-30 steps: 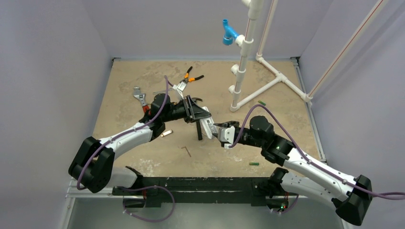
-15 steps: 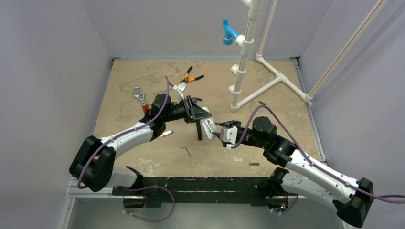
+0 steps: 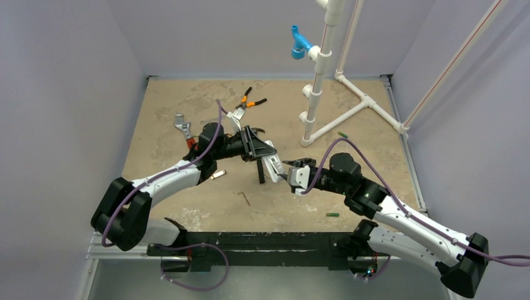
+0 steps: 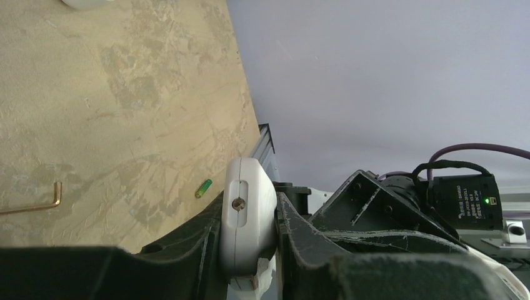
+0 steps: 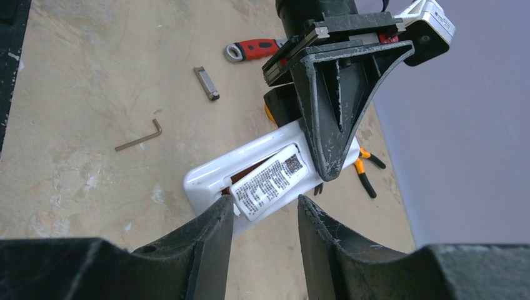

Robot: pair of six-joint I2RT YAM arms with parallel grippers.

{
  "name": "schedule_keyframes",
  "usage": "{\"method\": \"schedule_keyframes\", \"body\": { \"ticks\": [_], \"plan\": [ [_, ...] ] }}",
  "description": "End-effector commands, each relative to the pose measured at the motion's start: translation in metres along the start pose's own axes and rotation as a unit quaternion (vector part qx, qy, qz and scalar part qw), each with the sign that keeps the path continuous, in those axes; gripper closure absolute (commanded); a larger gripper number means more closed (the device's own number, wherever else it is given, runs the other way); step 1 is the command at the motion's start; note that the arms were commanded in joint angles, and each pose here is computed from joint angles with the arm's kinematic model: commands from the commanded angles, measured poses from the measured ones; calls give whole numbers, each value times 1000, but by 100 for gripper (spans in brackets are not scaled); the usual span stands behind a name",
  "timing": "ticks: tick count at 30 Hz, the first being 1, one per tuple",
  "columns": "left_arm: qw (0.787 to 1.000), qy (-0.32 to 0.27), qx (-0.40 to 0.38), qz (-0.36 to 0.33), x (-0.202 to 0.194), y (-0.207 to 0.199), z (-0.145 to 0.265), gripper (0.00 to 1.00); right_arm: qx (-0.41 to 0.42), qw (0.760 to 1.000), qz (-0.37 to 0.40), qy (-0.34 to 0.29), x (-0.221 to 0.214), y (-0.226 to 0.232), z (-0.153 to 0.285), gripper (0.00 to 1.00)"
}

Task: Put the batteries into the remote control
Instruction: Remove the battery cover from the remote control.

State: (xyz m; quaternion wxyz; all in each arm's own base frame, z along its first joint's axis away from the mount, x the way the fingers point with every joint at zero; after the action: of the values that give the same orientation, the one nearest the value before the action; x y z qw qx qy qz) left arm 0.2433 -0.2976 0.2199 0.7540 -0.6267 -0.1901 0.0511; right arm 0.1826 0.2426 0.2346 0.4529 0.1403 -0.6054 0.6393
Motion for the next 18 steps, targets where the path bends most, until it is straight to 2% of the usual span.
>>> {"method": "schedule_keyframes", "body": {
  "ticks": [1, 18],
  "plan": [
    [999, 32, -36, -18, -8, -24, -2, 100, -32, 999, 13, 12, -3, -12, 3, 60],
    [999, 32, -42, -6, -5, -25, -6, 100, -12, 1000, 12, 10, -2, -4, 6, 47]
  ]
}}
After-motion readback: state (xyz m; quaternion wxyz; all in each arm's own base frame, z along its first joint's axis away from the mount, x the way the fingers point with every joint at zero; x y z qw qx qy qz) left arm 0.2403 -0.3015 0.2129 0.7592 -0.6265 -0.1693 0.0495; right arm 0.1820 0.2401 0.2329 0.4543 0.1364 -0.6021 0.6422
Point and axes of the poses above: each gripper's point midway between its finger pads, its own z axis back along the fingers, its own y axis along the line the jaws close on, x = y × z, the point moved 2 cm from there along z, back along the fingers, and after that the axes turned 5 degrees about z, right-handed, at the moved point
